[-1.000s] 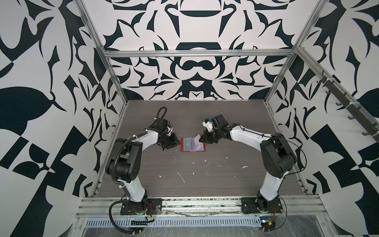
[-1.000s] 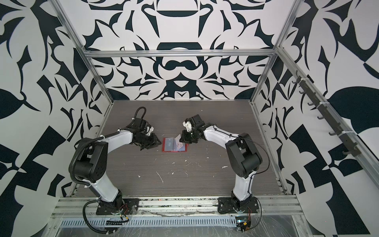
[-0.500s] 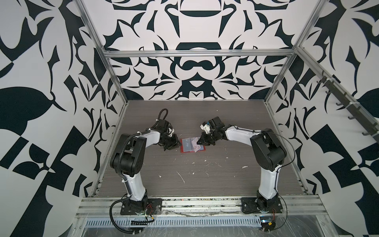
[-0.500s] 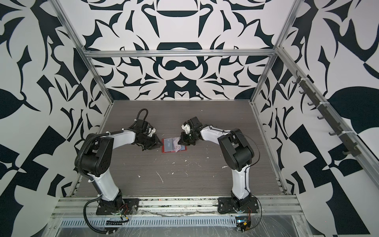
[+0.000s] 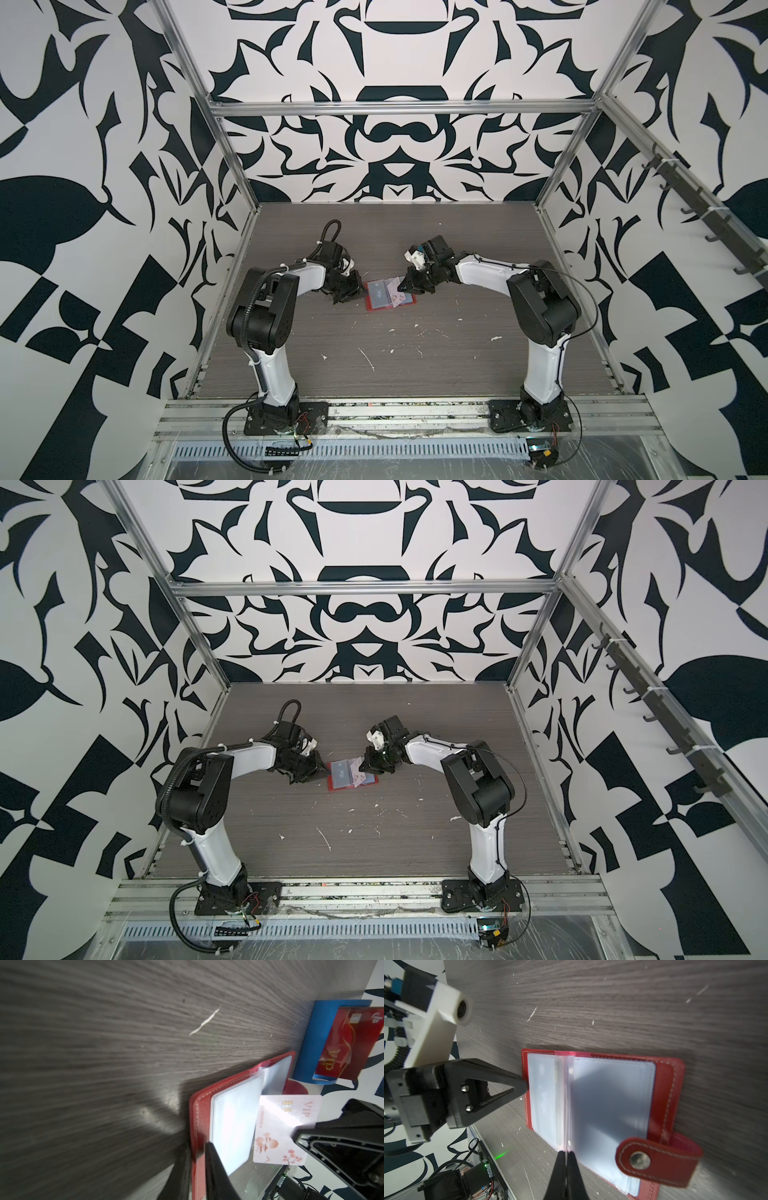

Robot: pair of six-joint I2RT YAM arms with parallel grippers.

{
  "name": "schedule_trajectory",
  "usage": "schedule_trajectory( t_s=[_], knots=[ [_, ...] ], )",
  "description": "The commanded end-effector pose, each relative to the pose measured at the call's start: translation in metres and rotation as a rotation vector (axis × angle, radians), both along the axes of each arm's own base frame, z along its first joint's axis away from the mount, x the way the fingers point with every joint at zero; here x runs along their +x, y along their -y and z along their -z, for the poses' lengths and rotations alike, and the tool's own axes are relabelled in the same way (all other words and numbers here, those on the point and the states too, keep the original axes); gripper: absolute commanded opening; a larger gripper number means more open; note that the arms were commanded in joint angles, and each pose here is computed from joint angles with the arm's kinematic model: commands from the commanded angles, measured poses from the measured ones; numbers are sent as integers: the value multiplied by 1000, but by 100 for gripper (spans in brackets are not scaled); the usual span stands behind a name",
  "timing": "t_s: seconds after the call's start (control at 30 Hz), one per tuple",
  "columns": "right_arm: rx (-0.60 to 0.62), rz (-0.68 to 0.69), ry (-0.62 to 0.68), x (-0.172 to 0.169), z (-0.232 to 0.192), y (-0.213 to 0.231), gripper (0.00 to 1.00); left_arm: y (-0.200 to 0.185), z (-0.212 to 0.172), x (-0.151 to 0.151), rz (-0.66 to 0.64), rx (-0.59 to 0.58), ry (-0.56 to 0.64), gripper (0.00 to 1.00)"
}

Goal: Put the credit cards into the card holder

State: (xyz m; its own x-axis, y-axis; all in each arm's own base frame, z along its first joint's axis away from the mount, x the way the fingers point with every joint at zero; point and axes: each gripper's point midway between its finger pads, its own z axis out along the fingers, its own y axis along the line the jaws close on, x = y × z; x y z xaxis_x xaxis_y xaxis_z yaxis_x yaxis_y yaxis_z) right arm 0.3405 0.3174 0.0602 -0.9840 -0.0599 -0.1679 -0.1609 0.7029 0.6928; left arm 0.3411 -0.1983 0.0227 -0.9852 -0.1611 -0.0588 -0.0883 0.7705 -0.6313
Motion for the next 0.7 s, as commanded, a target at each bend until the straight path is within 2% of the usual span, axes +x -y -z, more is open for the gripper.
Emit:
schedule_trajectory(
  t_s=[0.0,0.67],
  knots=[
    [34,-14,78,9,-31,-7,0,-8,16,-2,-16,48,-44,18],
    [17,3,156,13,-47,-2,0,-11,24,2,-22,83,-56,17]
  ],
)
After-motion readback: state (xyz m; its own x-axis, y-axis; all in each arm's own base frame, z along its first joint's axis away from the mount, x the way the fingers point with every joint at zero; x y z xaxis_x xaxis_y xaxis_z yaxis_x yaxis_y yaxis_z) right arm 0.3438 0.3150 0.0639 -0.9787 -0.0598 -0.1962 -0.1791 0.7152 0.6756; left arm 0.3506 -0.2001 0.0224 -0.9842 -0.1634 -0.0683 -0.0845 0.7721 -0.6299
